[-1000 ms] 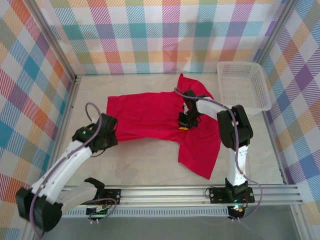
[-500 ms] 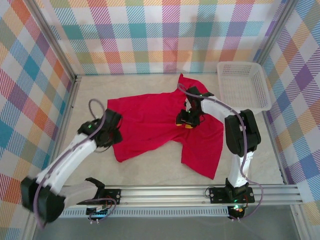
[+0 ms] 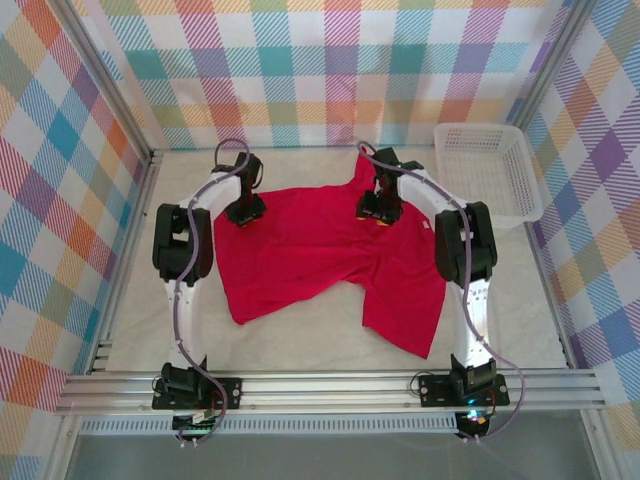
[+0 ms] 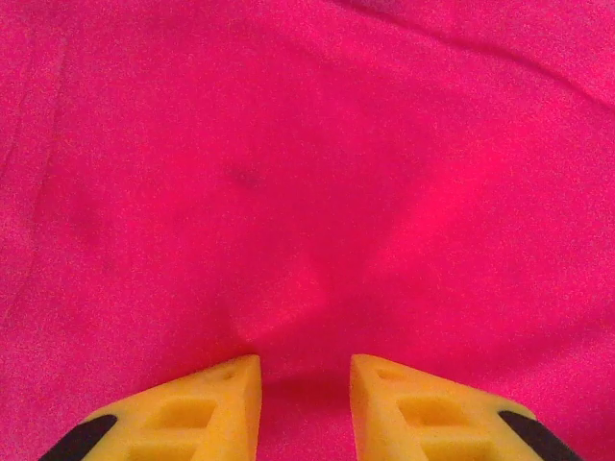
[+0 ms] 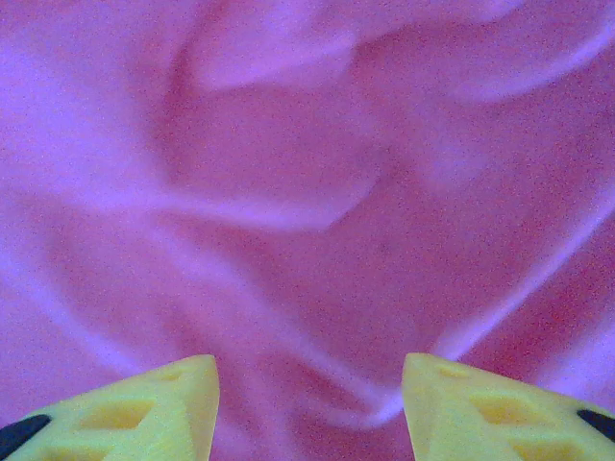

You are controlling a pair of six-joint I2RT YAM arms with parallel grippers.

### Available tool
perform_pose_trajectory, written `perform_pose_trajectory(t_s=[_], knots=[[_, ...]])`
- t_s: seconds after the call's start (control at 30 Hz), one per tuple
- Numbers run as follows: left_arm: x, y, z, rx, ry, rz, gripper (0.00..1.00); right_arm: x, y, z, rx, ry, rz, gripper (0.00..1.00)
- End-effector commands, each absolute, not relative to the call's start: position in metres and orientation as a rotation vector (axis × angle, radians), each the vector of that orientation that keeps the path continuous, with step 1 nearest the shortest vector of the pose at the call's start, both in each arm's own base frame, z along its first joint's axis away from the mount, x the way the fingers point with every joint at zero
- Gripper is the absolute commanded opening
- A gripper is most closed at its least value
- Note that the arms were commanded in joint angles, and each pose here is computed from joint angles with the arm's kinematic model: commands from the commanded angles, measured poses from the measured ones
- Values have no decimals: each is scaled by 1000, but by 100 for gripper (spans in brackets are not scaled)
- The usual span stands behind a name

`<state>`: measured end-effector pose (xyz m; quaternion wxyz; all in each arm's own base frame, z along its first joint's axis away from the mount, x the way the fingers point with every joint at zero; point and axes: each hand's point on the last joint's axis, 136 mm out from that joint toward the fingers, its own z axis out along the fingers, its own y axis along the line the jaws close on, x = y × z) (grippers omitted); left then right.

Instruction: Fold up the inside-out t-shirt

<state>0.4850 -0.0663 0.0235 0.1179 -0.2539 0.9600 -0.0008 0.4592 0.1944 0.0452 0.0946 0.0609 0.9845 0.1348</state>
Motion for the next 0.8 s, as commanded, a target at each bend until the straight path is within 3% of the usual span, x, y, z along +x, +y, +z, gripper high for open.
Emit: perform_pose_trajectory(t_s=[0.0,0.33,0.53,0.63,0.77], knots=[[494,-49,10,-821,2866,-54,30,476,193,31,223,2923,363,53],[584,-9,-5,-941,2711,-162,26,514,228,4,332,2892,566,52],[630,-2,44,-860,2517,-287,25,548,246,47,204,2799,651,53],[625,-1,104,-776,2467,-254,31,539,247,88,118,2782,667,56],[577,-14,156,-686,2483,-176,38,499,237,111,81,2806,626,62]])
